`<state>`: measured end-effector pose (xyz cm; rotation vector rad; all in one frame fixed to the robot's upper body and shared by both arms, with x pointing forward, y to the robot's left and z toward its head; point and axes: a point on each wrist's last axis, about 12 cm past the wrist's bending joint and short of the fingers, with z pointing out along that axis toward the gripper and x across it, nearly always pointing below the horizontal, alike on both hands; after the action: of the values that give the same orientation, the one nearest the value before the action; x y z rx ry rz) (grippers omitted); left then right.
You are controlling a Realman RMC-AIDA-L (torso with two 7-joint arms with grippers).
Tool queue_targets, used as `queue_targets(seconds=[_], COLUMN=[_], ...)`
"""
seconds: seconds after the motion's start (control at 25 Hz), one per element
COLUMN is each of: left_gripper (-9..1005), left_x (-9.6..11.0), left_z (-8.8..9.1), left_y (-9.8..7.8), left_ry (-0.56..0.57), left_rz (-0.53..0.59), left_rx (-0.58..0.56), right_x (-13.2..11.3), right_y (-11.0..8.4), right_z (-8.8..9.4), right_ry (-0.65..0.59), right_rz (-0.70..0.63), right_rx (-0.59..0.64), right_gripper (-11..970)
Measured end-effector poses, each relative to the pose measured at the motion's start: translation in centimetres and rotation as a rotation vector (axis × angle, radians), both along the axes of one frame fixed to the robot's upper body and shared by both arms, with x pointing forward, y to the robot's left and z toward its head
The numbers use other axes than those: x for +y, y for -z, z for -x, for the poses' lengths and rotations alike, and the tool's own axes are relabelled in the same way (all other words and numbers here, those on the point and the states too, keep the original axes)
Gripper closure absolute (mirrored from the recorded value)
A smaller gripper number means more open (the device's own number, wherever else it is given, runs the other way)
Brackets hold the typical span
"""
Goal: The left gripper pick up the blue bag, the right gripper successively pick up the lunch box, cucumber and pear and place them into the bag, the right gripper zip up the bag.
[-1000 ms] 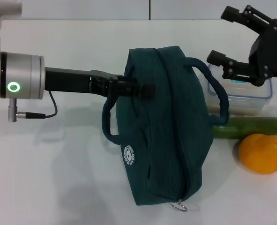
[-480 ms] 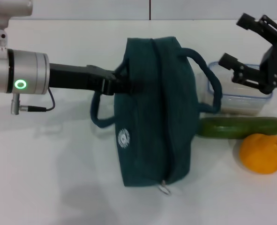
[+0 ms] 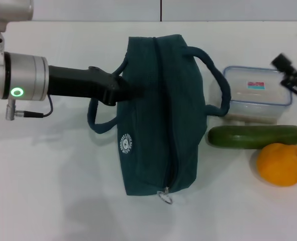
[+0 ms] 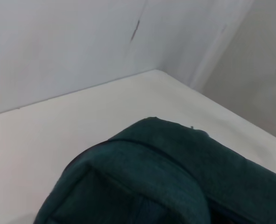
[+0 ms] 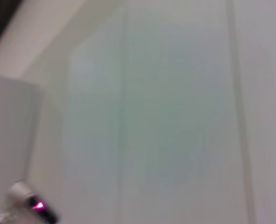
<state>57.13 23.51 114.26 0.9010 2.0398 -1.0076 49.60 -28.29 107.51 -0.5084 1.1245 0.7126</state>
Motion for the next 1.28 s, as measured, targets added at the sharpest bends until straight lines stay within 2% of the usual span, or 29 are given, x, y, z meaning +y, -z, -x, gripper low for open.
queue_targets(seconds=[0.12,0.24,0.36,0.6,0.8,1.04,1.28], left_gripper=[797,834,959,958,957,957,956], left_x=[0.2,0.2,0.1,-0.3,-0.5,-0.7,-0.7], left_z=[0.1,0.2,0.3,0.4,0.5,0.9,1.1], left_y=[-0.3,-0.5,-0.5,-0.5,-0.3,-0.1,0.0], left_ry=[0.028,0.060,0.089,0.120,0.139,0.154,0.160], left_rz=[-0.009,-0.012,-0.015,-0.015,-0.021,-0.015,-0.012], left_rx=[-0.007,-0.018,-0.037,-0.069,-0.077,-0.068,-0.062], right_x=[-0.9,-1.4,-1.5,-2.8,-4.3,-5.2,-4.8], right_y=[0.7,1.1,1.7,2.8,4.3,5.6,6.3], right_z=[1.1,1.8,2.5,3.5,3.7,3.7,2.7], right_ry=[0.093,0.116,0.105,0.139,0.233,0.300,0.312], right_rz=[-0.068,-0.124,-0.183,-0.348,-0.463,-0.545,-0.553], right_rx=[0.030,0.083,0.157,0.342,0.510,0.641,0.732], right_gripper=[88,88,88,89,89,90,95])
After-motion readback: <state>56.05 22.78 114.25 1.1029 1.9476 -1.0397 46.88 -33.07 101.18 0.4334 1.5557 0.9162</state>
